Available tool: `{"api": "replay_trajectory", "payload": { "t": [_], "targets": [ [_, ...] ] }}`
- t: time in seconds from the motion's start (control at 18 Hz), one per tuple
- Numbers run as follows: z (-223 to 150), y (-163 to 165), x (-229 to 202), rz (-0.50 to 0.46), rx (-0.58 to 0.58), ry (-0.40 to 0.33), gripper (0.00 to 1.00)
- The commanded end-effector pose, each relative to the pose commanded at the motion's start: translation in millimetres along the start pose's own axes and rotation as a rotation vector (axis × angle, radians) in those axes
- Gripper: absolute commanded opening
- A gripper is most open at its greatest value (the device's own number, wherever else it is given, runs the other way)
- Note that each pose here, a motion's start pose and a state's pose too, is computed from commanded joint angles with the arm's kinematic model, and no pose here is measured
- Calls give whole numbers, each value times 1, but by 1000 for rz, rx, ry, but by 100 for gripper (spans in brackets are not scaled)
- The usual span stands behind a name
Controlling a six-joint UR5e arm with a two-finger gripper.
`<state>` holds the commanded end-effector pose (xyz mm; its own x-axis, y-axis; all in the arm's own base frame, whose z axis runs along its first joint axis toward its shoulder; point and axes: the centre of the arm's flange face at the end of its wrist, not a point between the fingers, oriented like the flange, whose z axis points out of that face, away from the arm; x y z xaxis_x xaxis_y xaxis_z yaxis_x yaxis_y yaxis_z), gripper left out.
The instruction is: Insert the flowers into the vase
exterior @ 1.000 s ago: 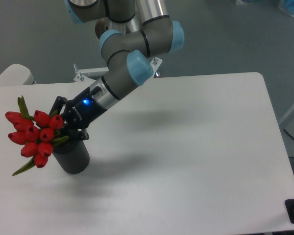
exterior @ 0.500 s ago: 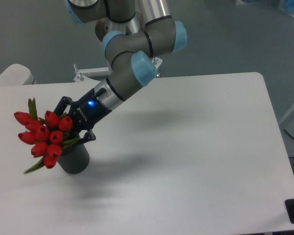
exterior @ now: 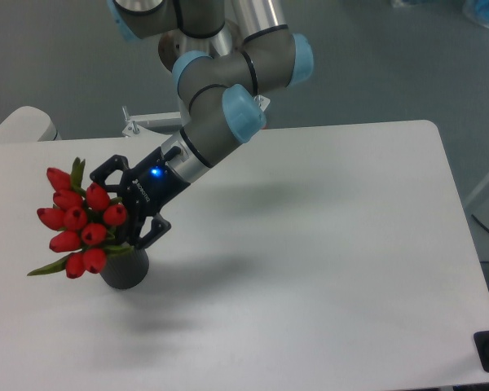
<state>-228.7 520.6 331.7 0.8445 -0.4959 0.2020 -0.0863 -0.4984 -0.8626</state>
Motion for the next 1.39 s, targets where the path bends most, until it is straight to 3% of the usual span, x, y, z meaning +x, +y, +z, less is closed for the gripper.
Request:
{"api": "replay_trajectory", "payload": {
  "t": [0.56, 0.78, 1.06, 1.39],
  "targets": [
    [-21, 16, -7, 36, -146, -113, 100],
    [-56, 19, -18, 25, -165, -192, 100],
    [-125, 15, -44, 37, -150, -325, 100],
    [-170, 13, -59, 60, -316, -477, 100]
  ]
}}
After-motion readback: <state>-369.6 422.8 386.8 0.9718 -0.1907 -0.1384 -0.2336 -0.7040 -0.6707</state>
